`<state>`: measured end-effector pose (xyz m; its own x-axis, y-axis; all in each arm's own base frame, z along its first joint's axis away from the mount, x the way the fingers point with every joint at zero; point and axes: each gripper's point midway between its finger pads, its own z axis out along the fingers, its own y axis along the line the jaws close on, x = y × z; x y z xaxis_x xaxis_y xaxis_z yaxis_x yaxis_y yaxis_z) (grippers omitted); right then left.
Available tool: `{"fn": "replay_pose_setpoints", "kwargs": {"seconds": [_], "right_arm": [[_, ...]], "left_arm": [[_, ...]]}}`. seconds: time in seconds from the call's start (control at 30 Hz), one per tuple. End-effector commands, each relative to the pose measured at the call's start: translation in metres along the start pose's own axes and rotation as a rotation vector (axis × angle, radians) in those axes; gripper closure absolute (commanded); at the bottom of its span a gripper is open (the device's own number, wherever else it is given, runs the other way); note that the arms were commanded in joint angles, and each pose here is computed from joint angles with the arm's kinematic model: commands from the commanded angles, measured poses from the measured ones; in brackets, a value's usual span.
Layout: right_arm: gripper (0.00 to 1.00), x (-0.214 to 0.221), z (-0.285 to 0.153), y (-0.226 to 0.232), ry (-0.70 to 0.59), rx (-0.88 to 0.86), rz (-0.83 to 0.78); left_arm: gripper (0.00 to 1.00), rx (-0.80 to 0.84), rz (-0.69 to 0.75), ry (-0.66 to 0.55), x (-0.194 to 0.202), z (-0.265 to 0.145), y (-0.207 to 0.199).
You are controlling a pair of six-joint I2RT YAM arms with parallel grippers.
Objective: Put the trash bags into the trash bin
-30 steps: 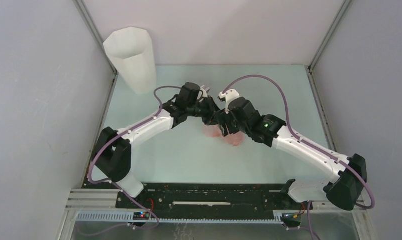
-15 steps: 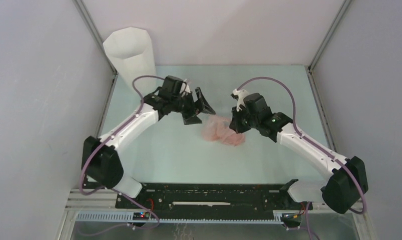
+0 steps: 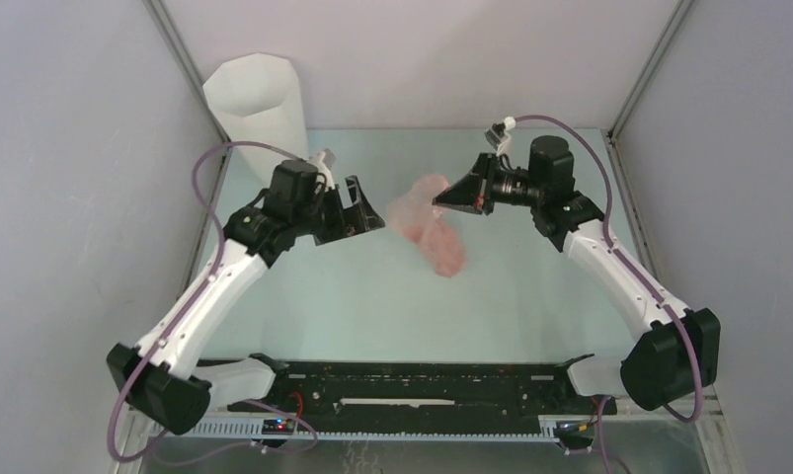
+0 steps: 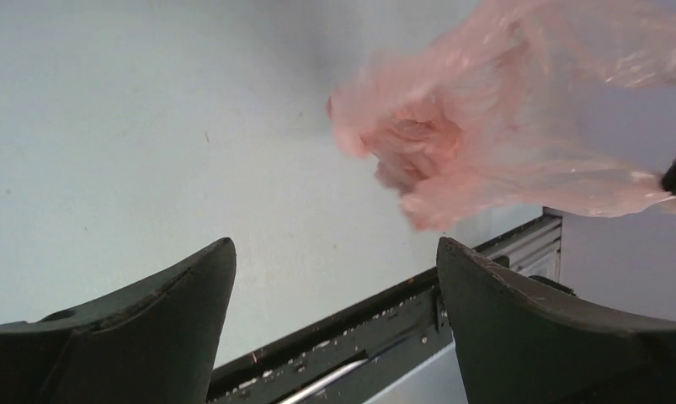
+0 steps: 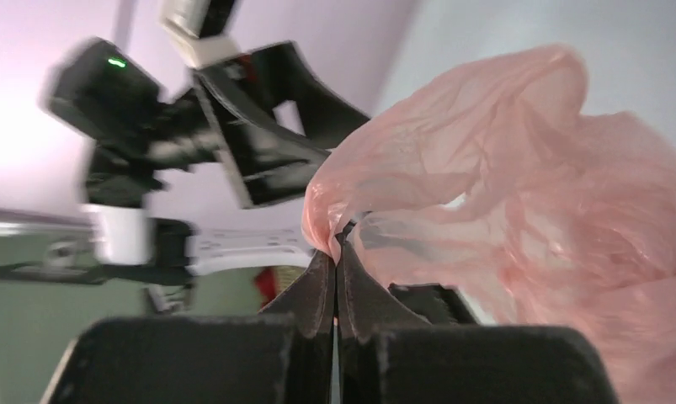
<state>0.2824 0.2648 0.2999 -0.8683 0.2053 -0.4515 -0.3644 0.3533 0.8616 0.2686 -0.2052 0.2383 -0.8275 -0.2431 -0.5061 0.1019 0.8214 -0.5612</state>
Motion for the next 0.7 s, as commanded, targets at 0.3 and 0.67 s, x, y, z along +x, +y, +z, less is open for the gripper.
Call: {"fn": "replay_pose_setpoints", "kwargs": {"seconds": [0.3,0.67], "right_arm": [[1.00,0.012,-0.052,-0.109,-0.018,0.112,0.484],[1.00,0.048,-0.083,-0.224,-0.014,0.497,0.430]], "left_arm": [[0.06,0.034,0.020,-0.135,-0.005,-0.015,0.003],[0.21,0.028,0.071,0.192,0.018,0.048,0.001]]}}
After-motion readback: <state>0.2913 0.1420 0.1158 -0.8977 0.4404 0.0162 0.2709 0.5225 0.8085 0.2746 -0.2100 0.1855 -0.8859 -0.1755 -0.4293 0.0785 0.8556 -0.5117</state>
